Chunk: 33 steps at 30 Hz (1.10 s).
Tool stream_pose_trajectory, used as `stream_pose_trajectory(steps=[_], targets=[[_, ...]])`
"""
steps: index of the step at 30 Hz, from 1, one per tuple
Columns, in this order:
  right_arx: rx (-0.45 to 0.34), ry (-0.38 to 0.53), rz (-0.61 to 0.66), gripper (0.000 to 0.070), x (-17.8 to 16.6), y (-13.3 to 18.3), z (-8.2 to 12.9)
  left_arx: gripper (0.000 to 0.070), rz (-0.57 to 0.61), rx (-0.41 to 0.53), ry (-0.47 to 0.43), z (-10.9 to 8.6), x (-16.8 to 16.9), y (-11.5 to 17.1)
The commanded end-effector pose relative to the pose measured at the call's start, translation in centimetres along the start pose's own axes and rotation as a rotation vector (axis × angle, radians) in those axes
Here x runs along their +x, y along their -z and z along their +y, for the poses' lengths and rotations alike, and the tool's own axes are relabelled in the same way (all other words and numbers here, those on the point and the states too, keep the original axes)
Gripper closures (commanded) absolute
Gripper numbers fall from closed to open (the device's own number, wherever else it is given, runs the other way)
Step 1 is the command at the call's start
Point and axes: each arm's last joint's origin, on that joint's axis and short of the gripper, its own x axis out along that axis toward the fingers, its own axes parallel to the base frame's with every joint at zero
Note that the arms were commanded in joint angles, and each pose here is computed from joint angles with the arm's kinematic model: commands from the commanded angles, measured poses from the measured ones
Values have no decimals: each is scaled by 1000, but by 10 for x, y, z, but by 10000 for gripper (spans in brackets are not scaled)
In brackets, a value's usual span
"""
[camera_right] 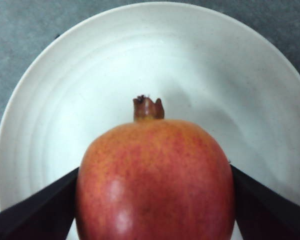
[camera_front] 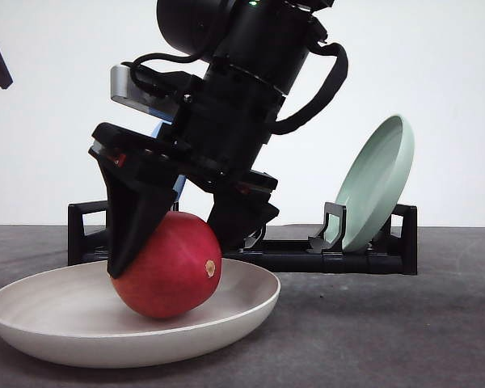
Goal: Place pomegranate in white plate
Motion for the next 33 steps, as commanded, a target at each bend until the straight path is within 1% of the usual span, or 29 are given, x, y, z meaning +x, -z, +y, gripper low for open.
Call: stream_pose_trajectory(steps=[1,8,11,15,19,21,23,28,33], targets=[[-24,-10,-10,178,2,-5,5,230,-7,9,4,0,0,-2],[-15,-19,-21,76,-2,-6,8,230,-7,8,4,0,0,-2],[-18,-22,-33,74,-12,-9,10,230,-7,8,4,0,0,-2],[-40,-18,-60,75,-35,-11,13,230,-7,8,3,0,0,-2],[-78,16,-80,75,-61,-8,11,230,-7,5,3,0,0,-2],[-96,33,-87,76,-70,-4,7,230,-7,4,3,0,0,-2],[-93,47,-91,76,-77,2,-1,230,-7,5,4,0,0,-2],[-34,84,-120,76,-85,25,-24,230,-7,5,3,0,0,-2],[31,132,-191,80,-93,56,-46,230,-7,5,3,0,0,-2]])
